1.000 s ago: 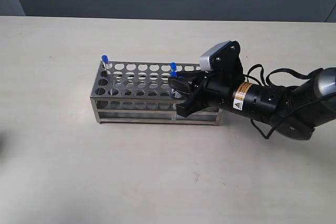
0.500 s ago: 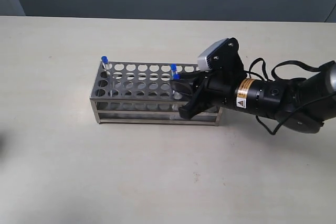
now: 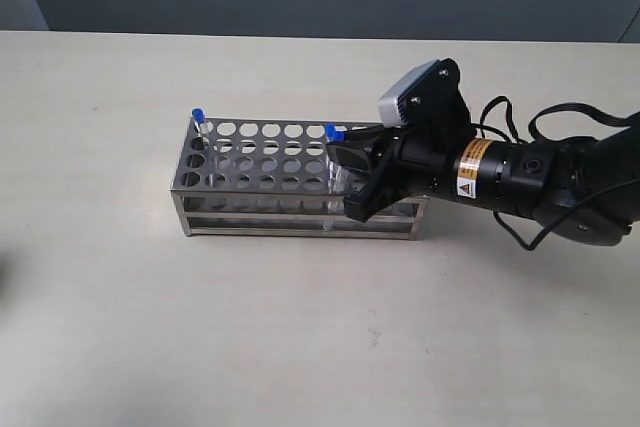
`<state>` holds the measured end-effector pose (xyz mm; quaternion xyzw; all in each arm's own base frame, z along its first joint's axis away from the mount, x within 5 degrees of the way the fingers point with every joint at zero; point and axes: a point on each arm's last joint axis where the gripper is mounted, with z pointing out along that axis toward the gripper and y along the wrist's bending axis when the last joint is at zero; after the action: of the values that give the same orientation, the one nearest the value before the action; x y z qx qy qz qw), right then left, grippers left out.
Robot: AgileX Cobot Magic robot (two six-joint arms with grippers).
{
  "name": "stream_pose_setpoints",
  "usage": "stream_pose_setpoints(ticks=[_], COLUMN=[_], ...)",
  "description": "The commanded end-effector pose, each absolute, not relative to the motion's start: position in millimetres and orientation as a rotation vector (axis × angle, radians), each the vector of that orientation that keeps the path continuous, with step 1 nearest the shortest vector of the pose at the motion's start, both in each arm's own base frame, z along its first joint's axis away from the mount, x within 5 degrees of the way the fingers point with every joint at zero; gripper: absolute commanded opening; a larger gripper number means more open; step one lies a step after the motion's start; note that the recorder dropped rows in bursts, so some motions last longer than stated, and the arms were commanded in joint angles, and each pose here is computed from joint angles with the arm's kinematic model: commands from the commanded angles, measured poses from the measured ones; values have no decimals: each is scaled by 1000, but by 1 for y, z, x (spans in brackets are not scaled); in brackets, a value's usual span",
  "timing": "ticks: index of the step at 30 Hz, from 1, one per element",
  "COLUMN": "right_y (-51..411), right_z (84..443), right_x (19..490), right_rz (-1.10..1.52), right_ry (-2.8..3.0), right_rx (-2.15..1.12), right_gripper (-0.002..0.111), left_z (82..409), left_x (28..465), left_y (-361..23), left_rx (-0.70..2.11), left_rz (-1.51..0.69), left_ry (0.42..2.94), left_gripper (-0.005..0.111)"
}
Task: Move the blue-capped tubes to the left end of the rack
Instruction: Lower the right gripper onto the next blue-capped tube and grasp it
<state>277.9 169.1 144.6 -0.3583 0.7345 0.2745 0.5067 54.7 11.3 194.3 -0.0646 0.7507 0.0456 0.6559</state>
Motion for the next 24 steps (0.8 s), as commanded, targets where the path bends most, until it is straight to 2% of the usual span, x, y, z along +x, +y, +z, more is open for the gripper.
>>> stream_pose_setpoints(ticks=[1,24], right_y=[171,173], right_z=[145,149], right_x=[277,278], right_rz=[696,724], right_ry=[1741,1712], right_rx=[-878,-846], right_gripper=[-1,-1], left_z=[193,193], left_x=[55,55], left_y=[11,11], left_rx=[-143,-143], left_rz=[93,93], left_ry=[1703,1703], left_gripper=[0,0])
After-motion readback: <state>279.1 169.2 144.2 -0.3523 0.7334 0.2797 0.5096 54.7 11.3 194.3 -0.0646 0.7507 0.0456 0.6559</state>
